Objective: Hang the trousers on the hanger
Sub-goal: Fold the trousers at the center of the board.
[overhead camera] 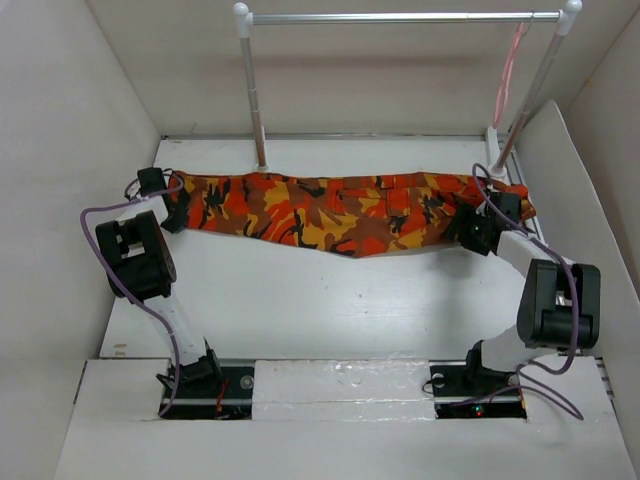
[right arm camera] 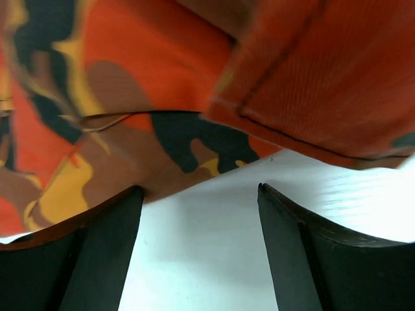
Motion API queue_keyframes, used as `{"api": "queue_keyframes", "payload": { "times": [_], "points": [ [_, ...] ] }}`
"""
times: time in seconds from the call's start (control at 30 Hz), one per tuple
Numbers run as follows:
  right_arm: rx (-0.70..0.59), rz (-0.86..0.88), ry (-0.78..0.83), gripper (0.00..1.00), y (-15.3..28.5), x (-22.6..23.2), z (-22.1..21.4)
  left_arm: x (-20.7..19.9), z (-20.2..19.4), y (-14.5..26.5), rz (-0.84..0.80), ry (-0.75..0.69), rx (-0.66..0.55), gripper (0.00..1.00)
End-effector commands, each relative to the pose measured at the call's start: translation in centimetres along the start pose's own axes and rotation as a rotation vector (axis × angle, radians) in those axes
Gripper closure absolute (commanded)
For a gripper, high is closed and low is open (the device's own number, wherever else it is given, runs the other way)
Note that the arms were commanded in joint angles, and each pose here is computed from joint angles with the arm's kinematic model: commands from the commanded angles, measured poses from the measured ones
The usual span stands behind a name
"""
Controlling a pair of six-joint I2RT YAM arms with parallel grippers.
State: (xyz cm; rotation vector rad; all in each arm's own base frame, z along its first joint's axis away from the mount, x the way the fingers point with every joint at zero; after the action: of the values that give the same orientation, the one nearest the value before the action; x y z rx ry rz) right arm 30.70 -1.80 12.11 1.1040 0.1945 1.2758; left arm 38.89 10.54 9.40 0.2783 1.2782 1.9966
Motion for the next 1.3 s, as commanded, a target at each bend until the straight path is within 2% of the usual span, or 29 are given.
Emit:
{"api": "queue_keyframes", "payload": {
  "times": [0.0,0.07,0.13,0.17,0.2,0.27,0.3,0.4,0.5,0.57,0.63,0.67,0.7,0.73,0.77,0.8,0.87,0.9,0.93,0.97,1.0,1.03,1.07,1.1,1.13,1.17,1.2,1.23,1.27],
  "points": [
    [-0.041,0.062,-0.103,0.23,-2.1,0.9,-0.2,0.6,1.3,1.4,0.073,0.016,-0.063,1.0],
    [0.0,0.052,-0.155,0.25,-3.6,0.8,-0.8,0.9,1.1,1.7,0.092,0.017,-0.052,1.0],
    [-0.029,0.071,-0.196,0.35,-4.3,1.2,-0.2,1.3,1.1,2.4,0.112,-0.001,-0.064,1.0],
    [-0.034,0.064,-0.207,0.46,-4.6,1.1,-0.3,1.8,1.0,2.7,0.144,-0.011,-0.071,1.0],
    [-0.065,0.04,-0.209,0.76,-4.5,1.0,0.4,2.2,1.0,3.0,0.169,-0.028,-0.077,1.0],
    [-0.069,0.0,-0.19,0.95,-4.1,1.0,0.5,3.4,0.7,4.0,0.263,-0.048,-0.089,1.0],
    [-0.063,0.0,-0.176,1.0,-3.1,1.3,0.5,4.0,0.6,4.3,0.302,-0.058,-0.092,1.0],
    [-0.078,0.001,-0.11,1.0,-0.1,1.2,-0.3,5.7,0.0,5.7,0.406,-0.097,-0.107,1.0],
    [-0.045,0.029,-0.079,1.0,2.5,0.5,-3.2,7.2,-1.3,6.2,0.515,-0.107,-0.065,1.0],
    [0.041,-0.004,-0.059,1.0,3.8,-0.8,-6.2,8.7,-1.5,7.0,0.622,-0.109,-0.07,1.0],
    [0.057,-0.01,-0.031,1.0,6.2,-1.5,-7.7,10.1,-1.8,8.1,0.671,-0.092,-0.087,1.0],
    [0.073,-0.014,-0.009,0.94,7.4,-1.9,-8.8,11.7,-1.8,8.3,0.644,-0.03,-0.079,1.0],
    [0.095,-0.013,-0.004,0.83,7.5,-1.8,-9.2,11.9,-2.3,8.2,0.65,-0.034,-0.065,1.0],
    [0.063,0.014,0.029,0.66,7.9,-1.7,-9.0,12.1,-2.2,8.6,0.63,-0.006,-0.073,1.0],
    [0.064,0.049,0.053,0.51,7.8,-1.3,-9.1,11.9,-2.2,8.4,0.574,0.013,-0.06,0.91],
    [0.077,0.067,0.064,0.32,8.3,-0.8,-8.9,11.4,-1.6,8.7,0.546,0.024,-0.068,0.72],
    [0.082,0.071,0.092,0.22,8.8,-0.2,-7.7,10.2,-0.6,9.3,0.476,0.043,-0.073,0.49],
    [0.062,0.065,0.116,0.18,9.7,0.5,-6.4,9.0,0.7,10.1,0.427,0.058,-0.107,0.3],
    [0.045,0.06,0.158,0.17,10.1,0.8,-5.5,8.5,1.4,11.0,0.397,0.072,-0.123,0.25],
    [0.0,0.031,0.184,0.17,11.1,1.1,-3.7,6.0,2.1,12.3,0.281,0.052,-0.156,0.21],
    [0.0,0.01,0.182,0.18,11.2,0.9,-3.7,5.7,2.7,12.7,0.271,0.056,-0.173,0.2],
    [-0.068,0.013,0.219,0.19,12.3,1.8,-1.9,3.2,2.3,13.8,0.191,-0.006,-0.195,0.21],
    [-0.114,-0.012,0.22,0.21,12.9,1.8,-0.7,1.0,2.1,14.5,0.109,-0.052,-0.217,0.24],
    [-0.172,-0.033,0.222,0.34,13.3,1.8,0.6,-1.1,1.5,15.2,0.036,-0.108,-0.235,0.3],
    [-0.222,-0.024,0.235,0.43,14.2,2.4,2.1,-5.9,-0.8,16.9,-0.128,-0.243,-0.262,0.32],
    [-0.237,-0.028,0.232,0.56,14.4,2.5,2.9,-8.2,-2.5,17.7,-0.2,-0.308,-0.267,0.34],
    [-0.22,-0.027,0.229,0.82,13.7,2.5,3.7,-10.3,-4.1,18.6,-0.265,-0.362,-0.269,0.39],
    [-0.225,-0.032,0.236,0.93,13.6,2.5,4.4,-12.3,-6.0,19.0,-0.321,-0.407,-0.252,0.4],
    [-0.242,-0.033,0.238,0.97,14.0,3.0,5.5,-14.7,-9.5,20.2,-0.407,-0.489,-0.209,0.43]
  ]
}}
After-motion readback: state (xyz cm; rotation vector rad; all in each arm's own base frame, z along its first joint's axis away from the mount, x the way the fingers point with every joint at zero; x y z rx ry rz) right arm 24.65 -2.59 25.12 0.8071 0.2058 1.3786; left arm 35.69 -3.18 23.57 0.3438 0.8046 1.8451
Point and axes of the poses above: each gripper's point midway between its finger pads, its own y axis back along the fingers, its own x axis along the line the jaws close on, z = x × y, the point moved 8 cm from there along y, back along the fingers, and after that the axes turned 11 degrees about -y, right-handed, at the moved point
